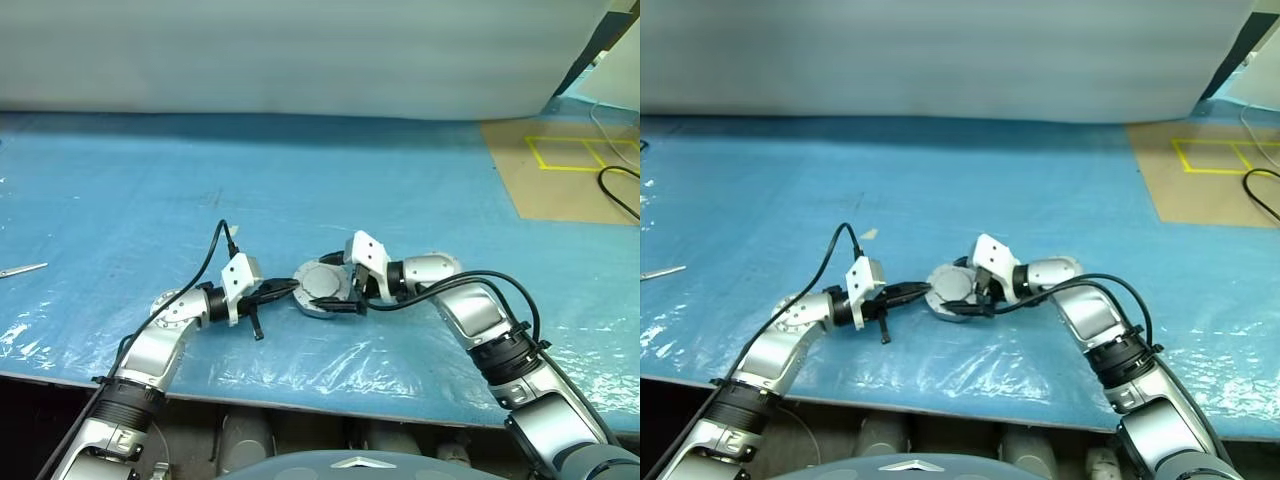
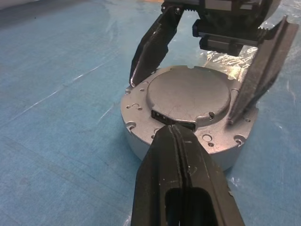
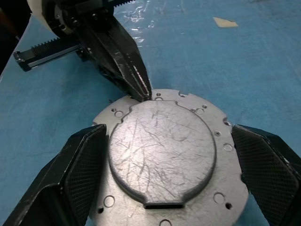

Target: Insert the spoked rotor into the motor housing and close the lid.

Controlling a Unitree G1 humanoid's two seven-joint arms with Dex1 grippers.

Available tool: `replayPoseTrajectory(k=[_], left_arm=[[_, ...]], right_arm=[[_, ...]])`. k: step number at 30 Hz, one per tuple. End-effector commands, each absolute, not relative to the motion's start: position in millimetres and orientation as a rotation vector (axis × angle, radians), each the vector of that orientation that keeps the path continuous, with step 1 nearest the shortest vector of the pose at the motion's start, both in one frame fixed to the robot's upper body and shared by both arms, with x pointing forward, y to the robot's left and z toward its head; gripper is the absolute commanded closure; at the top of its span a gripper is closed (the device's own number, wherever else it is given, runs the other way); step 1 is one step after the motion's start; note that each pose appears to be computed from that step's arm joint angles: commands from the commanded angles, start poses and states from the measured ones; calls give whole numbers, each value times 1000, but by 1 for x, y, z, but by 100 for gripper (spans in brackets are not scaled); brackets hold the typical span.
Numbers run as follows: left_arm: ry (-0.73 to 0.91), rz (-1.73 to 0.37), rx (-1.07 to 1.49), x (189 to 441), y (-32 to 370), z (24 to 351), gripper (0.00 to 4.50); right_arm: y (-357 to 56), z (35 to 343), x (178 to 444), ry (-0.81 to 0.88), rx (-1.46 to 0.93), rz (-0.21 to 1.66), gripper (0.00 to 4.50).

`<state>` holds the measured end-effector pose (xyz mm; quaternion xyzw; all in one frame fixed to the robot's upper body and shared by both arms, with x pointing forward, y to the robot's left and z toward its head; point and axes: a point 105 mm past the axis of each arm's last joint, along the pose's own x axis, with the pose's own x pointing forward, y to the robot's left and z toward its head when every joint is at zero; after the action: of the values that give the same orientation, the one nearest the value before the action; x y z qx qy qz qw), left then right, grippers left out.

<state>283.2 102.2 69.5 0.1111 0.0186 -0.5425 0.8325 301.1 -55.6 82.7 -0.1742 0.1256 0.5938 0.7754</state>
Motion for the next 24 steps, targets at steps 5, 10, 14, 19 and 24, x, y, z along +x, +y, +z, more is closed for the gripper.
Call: replayPoseTrajectory(k=[5,10,14,19,24], left_arm=[[77,-1174,240,278,100,61,450],[82,-1174,241,277,102,60,450],[84,-1173,244,277,102,60,450],[86,-1176,245,276,102,59,450],[89,-1177,251,275,104,59,450]], right_arm=[[-73,127,296,264,-162,1303,2],[-96,129,296,383,79,1231,2],[-119,91,294,600,243,1111,2],[-123,64,282,805,409,1052,2],[-108,68,281,797,472,1077,2]])
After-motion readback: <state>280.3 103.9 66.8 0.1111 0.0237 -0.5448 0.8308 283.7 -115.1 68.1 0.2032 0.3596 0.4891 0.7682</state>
